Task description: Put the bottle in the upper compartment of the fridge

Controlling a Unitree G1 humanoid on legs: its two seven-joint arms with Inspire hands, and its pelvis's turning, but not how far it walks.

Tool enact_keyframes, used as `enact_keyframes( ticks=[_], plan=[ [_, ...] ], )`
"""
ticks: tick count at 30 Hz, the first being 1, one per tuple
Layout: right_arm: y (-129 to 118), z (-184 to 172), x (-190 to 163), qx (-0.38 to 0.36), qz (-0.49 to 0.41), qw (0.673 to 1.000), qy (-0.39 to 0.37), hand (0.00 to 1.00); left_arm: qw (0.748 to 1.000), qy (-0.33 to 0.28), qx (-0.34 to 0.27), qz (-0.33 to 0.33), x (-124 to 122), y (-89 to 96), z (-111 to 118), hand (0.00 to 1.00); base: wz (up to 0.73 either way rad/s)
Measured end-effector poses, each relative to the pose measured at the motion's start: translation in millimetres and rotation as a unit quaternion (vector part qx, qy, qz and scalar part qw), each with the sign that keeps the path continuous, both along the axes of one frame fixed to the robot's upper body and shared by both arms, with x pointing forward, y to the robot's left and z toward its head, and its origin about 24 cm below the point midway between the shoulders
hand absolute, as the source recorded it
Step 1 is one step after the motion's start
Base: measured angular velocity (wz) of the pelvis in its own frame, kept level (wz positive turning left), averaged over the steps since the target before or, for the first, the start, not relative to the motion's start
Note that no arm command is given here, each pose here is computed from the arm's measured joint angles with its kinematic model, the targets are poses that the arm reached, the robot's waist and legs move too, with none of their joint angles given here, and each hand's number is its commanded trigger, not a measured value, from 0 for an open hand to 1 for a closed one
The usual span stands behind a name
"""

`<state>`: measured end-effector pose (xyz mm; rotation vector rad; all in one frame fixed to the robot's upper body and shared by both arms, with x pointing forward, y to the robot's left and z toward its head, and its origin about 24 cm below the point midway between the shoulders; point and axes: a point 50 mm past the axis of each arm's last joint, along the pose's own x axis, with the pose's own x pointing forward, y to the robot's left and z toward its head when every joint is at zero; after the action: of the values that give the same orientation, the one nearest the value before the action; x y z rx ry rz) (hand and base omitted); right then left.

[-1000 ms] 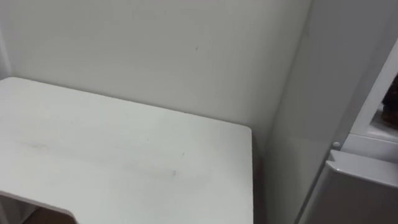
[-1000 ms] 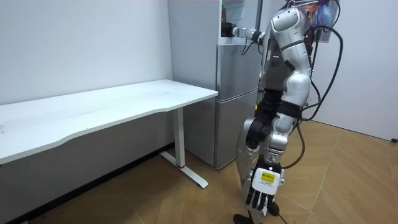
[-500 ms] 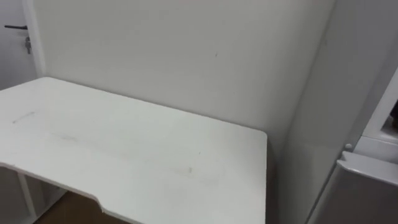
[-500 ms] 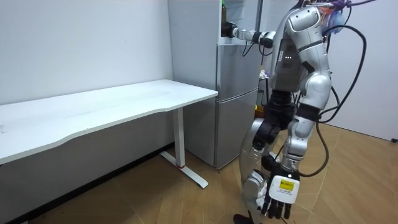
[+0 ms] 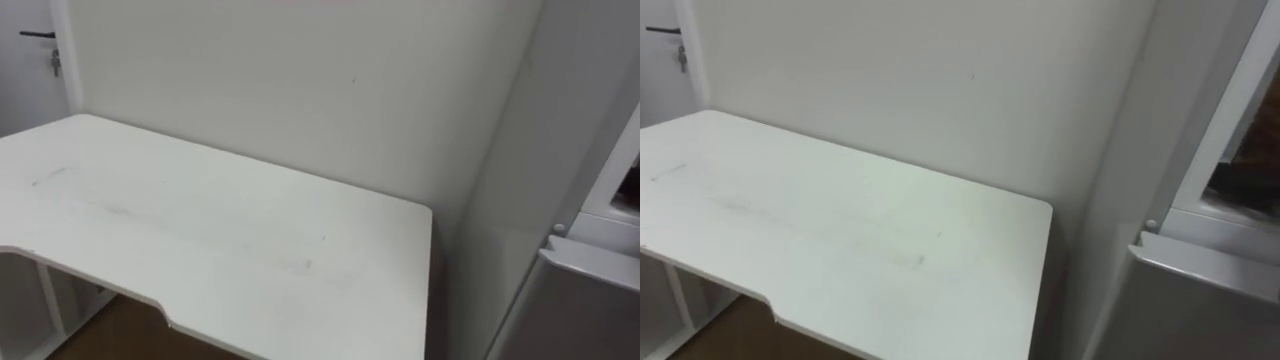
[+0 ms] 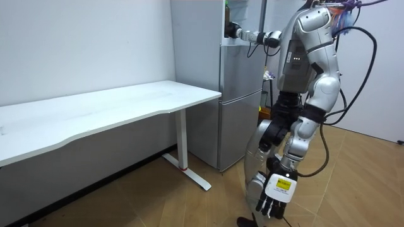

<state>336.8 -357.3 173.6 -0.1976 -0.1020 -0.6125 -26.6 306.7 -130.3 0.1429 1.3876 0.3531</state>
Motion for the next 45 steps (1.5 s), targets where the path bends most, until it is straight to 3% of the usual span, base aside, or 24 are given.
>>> enact_keyframes(
  ticks=[15, 45],
  plan=[
    [-0.3, -7.2, -0.9, -0.011, 0.040, 0.999, 0.030, 0.00, 1.000, 0.014, -0.002, -0.006, -4.8, 1.3, 0.0, 0.00, 0.00],
    [24.7, 4.7, -12.0, -0.032, 0.144, 0.989, -0.012, 0.00, 1.000, -0.006, 0.003, -0.003, 2.5, -3.6, -1.8, 0.00, -0.03]
  ],
)
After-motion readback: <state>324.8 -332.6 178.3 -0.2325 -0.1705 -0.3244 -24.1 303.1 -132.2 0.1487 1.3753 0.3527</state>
